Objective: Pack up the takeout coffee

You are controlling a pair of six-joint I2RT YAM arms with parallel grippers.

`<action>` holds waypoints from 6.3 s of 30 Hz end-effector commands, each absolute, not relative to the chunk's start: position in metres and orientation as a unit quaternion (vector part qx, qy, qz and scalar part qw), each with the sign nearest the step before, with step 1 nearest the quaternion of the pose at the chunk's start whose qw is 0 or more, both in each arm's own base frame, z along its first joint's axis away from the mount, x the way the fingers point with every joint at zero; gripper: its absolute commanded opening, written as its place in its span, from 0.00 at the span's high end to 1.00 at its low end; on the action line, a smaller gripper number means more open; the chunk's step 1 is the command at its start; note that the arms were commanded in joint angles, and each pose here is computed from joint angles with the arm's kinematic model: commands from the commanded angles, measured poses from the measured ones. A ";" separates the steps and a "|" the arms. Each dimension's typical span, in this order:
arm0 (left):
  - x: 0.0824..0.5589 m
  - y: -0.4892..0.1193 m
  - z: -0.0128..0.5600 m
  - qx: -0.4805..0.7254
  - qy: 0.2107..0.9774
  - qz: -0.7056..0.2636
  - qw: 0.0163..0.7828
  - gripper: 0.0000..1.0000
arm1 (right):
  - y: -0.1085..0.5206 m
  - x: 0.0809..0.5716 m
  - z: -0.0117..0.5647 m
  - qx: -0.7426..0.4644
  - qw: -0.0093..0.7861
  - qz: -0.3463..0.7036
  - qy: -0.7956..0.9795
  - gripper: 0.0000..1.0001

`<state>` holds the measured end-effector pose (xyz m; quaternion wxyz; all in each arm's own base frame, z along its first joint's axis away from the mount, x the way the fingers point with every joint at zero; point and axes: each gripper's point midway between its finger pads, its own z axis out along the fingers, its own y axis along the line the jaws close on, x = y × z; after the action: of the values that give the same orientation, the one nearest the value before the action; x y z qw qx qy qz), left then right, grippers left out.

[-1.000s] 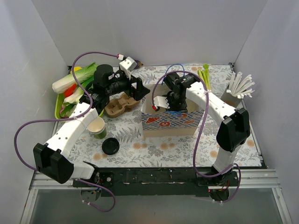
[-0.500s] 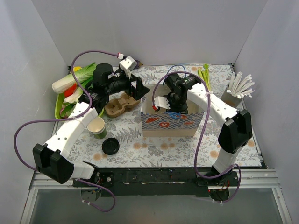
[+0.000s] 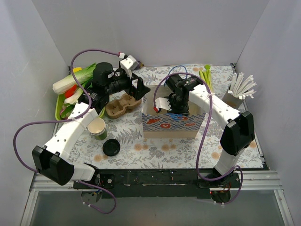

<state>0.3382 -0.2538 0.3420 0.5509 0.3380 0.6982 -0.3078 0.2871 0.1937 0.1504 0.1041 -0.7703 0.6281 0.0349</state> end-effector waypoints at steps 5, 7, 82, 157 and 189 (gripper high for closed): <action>0.335 -0.254 0.365 0.348 0.679 -0.303 0.571 0.02 | 0.186 0.264 0.145 -0.765 0.070 0.061 0.637 0.50; 0.335 -0.255 0.366 0.348 0.679 -0.304 0.571 0.02 | 0.187 0.264 0.145 -0.765 0.070 0.060 0.637 0.48; 0.332 -0.260 0.354 0.352 0.680 -0.317 0.560 0.02 | 0.191 0.269 0.242 -0.715 0.202 0.029 0.668 0.02; 0.233 -0.333 0.324 0.568 0.611 -0.373 0.406 1.00 | 0.170 0.201 0.175 -0.746 0.308 0.066 0.586 0.12; 0.243 -0.335 0.296 0.561 0.626 -0.366 0.399 1.00 | 0.193 0.214 0.187 -0.771 0.295 0.084 0.559 0.34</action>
<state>0.2424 -0.3353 0.2864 0.3820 0.5566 0.6392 -0.3684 0.2062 0.1925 0.1892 0.3007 -0.7756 0.5466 0.0967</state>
